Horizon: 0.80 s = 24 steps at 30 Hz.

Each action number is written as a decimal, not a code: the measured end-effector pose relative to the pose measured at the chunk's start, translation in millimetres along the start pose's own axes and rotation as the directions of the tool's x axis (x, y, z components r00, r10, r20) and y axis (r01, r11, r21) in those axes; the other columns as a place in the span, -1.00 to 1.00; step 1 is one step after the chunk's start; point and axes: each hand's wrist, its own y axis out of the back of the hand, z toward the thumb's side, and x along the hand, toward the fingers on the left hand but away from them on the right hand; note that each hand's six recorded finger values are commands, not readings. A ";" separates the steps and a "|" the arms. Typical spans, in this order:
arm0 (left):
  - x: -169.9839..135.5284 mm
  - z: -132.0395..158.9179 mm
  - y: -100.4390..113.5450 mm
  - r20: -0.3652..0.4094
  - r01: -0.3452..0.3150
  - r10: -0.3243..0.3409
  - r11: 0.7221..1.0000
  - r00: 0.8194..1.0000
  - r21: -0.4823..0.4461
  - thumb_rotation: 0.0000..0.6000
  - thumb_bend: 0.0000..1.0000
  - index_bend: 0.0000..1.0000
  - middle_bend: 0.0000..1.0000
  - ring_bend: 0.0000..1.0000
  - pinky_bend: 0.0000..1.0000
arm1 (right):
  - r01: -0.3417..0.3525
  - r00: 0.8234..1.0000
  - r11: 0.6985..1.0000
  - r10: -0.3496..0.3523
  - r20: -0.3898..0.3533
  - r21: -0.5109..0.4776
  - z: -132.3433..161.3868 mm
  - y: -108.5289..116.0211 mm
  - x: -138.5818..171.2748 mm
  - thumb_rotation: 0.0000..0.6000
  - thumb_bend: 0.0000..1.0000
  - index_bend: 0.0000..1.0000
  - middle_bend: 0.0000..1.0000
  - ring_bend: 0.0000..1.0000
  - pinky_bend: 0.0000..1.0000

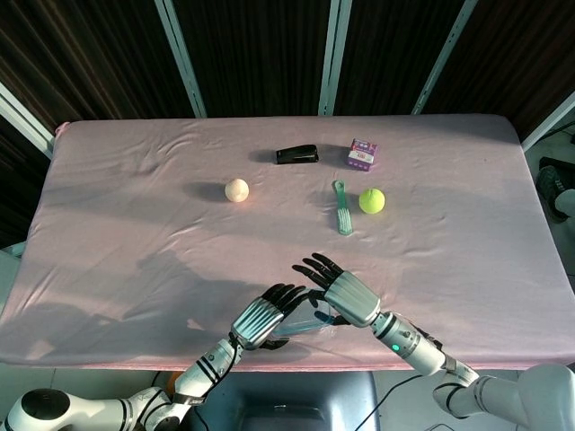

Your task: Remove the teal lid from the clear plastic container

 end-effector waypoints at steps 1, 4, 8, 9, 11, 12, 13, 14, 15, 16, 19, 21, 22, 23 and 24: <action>0.1 -0.5 0.3 -0.001 -0.001 0.001 1.000 1.000 -0.001 1.00 -0.39 -1.00 0.19 0.04 -0.04 | 0.002 1.000 1.000 -0.002 -0.004 -0.001 1.3 -0.1 -0.1 1.00 -0.09 0.52 -0.57 -0.94 -0.87; 0.8 -3.1 1.6 -0.008 -0.006 0.006 1.000 1.000 -0.006 1.00 -0.39 -1.00 0.18 0.04 -0.05 | 0.003 1.000 1.000 -0.003 -0.017 0.002 4.0 -1.2 0.3 1.00 -0.07 0.61 -0.54 -0.91 -0.85; 1.0 -5.0 2.5 -0.011 -0.012 0.011 1.000 1.000 -0.017 1.00 -0.39 -1.00 0.09 -0.05 -0.15 | 0.012 1.000 1.000 -0.012 -0.025 0.008 5.7 -1.5 0.8 1.00 0.05 0.68 -0.52 -0.88 -0.82; 1.0 -5.0 2.6 -0.009 -0.012 0.012 1.000 1.000 -0.019 1.00 -0.39 -1.00 0.07 -0.09 -0.20 | 0.013 1.000 1.000 -0.013 -0.027 0.010 6.0 -1.6 1.1 1.00 0.08 0.70 -0.51 -0.88 -0.82; 1.1 -4.8 3.0 -0.005 -0.011 0.011 1.000 1.000 -0.025 1.00 -0.39 -1.00 -0.01 -0.20 -0.35 | 0.017 0.999 1.000 -0.017 -0.029 0.014 6.2 -1.7 1.8 1.00 0.13 0.72 -0.51 -0.87 -0.82; 1.2 -4.5 3.2 -0.002 -0.009 0.009 1.000 1.000 -0.025 1.00 -0.39 -1.00 -0.04 -0.23 -0.40 | 0.020 0.999 1.000 -0.019 -0.030 0.015 6.2 -1.4 2.0 1.00 0.13 0.72 -0.51 -0.87 -0.81; 1.2 -4.3 3.3 0.000 -0.009 0.009 1.000 1.000 -0.025 1.00 -0.39 -1.00 -0.08 -0.27 -0.45 | 0.023 0.999 1.000 -0.023 -0.031 0.017 6.3 -0.7 2.2 1.00 0.14 0.73 -0.50 -0.87 -0.81; 1.2 -4.3 3.2 0.000 -0.008 0.008 1.000 1.000 -0.025 1.00 -0.39 -1.00 -0.12 -0.31 -0.49 | 0.024 0.999 1.000 -0.023 -0.032 0.017 6.3 -0.6 2.2 1.00 0.14 0.73 -0.50 -0.87 -0.81; 1.2 -4.2 3.4 0.001 -0.008 0.008 1.000 1.000 -0.024 1.00 -0.39 -1.00 -0.20 -0.38 -0.55 | 0.025 0.999 1.000 -0.024 -0.032 0.017 6.3 -0.5 2.3 1.00 0.14 0.73 -0.50 -0.87 -0.80; 1.1 -4.1 3.5 0.002 -0.008 0.008 1.000 1.000 -0.024 1.00 -0.39 -1.00 -0.35 -0.53 -0.65 | 0.028 0.999 0.999 -0.027 -0.033 0.018 6.4 0.2 2.3 1.00 0.14 0.74 -0.50 -0.86 -0.79; 0.4 -3.1 4.7 0.013 -0.010 0.010 1.000 1.000 -0.024 1.00 -0.39 -1.00 -0.85 -0.96 -0.94 | 0.049 0.998 0.999 -0.048 -0.038 0.021 6.5 4.8 3.3 1.00 0.14 0.74 -0.49 -0.85 -0.77; -0.2 -2.4 6.6 0.025 -0.014 0.015 1.000 1.000 -0.024 1.00 -0.39 -1.00 -0.99 -1.00 -1.00 | 0.067 0.997 0.997 -0.066 -0.043 0.025 6.3 9.2 4.6 1.00 0.14 0.75 -0.49 -0.84 -0.76; -0.5 -2.1 8.3 0.032 -0.019 0.020 1.000 0.999 -0.022 1.00 -0.39 -1.00 -1.00 -1.00 -1.00 | 0.081 0.996 0.996 -0.080 -0.046 0.029 5.7 13.1 5.7 1.00 0.14 0.75 -0.48 -0.84 -0.76; -1.1 -1.9 11.4 0.042 -0.029 0.030 0.999 0.999 -0.021 1.00 -0.39 -1.00 -1.00 -1.00 -1.00 | 0.093 0.995 0.995 -0.092 -0.048 0.033 5.1 16.5 6.8 1.00 0.14 0.75 -0.48 -0.83 -0.75; -1.5 -1.9 13.9 0.049 -0.039 0.040 0.999 0.998 -0.020 1.00 -0.39 -1.00 -1.00 -1.00 -1.00 | 0.105 0.993 0.994 -0.103 -0.050 0.037 4.3 20.2 7.9 1.00 0.14 0.75 -0.48 -0.83 -0.75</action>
